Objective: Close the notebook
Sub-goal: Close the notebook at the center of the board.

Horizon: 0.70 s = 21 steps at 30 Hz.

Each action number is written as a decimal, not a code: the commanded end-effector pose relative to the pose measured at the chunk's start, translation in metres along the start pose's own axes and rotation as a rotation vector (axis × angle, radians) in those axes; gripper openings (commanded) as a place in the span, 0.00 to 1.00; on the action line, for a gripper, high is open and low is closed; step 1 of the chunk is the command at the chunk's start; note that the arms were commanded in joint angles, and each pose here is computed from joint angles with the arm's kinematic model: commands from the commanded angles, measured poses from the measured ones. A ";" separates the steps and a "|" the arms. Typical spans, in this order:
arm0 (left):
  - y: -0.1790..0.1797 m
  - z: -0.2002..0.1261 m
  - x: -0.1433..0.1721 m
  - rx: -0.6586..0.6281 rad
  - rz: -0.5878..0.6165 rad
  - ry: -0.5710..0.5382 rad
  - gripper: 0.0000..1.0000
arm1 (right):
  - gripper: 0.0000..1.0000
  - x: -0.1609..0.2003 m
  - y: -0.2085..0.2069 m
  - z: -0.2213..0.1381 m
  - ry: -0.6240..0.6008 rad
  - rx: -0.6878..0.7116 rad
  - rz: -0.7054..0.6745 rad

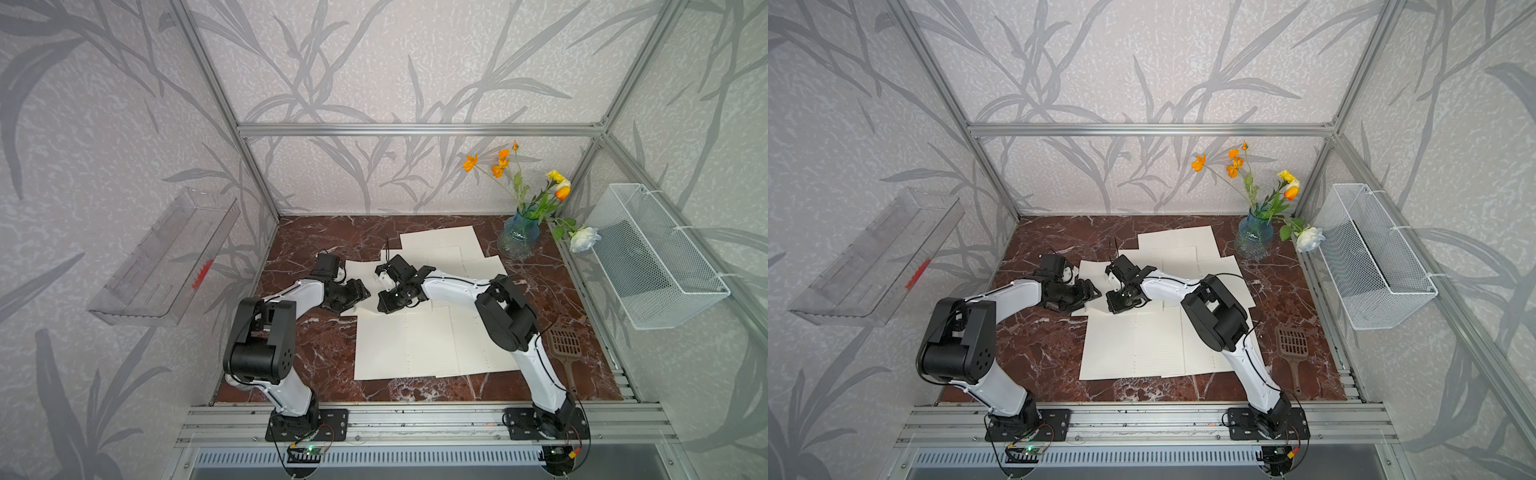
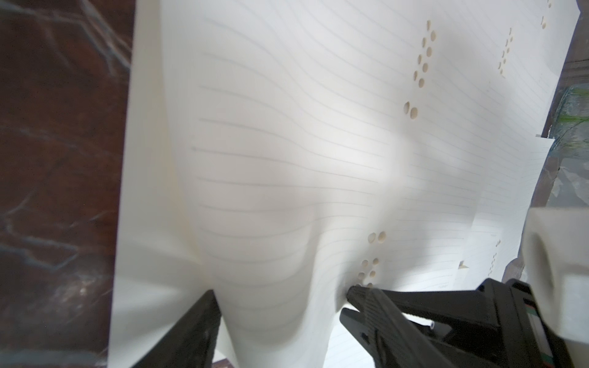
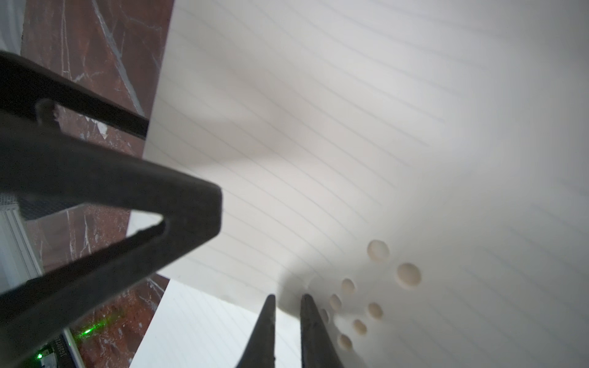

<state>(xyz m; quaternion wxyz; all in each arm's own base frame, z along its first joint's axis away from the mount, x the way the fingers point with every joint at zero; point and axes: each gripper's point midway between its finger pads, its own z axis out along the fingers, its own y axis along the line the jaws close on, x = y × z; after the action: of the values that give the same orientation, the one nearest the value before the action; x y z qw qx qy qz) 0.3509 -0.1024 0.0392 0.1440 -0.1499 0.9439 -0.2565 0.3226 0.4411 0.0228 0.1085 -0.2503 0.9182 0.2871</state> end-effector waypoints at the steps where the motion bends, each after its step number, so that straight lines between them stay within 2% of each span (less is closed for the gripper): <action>1: -0.009 -0.004 -0.005 0.020 0.014 -0.013 0.70 | 0.19 0.026 -0.011 0.001 0.075 0.037 0.013; 11: -0.013 -0.005 -0.017 0.016 0.025 -0.039 0.74 | 0.30 0.011 0.010 -0.020 -0.001 -0.030 -0.039; 21: -0.018 0.002 -0.030 0.025 0.035 -0.039 0.74 | 0.38 -0.002 0.033 -0.065 -0.083 -0.059 -0.090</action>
<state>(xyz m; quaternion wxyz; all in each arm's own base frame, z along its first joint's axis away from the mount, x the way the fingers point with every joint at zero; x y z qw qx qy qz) 0.3739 -0.1041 0.0500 0.1633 -0.1450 0.9405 -0.2602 0.3061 0.4292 0.0620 0.1314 -0.2708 0.9018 0.3100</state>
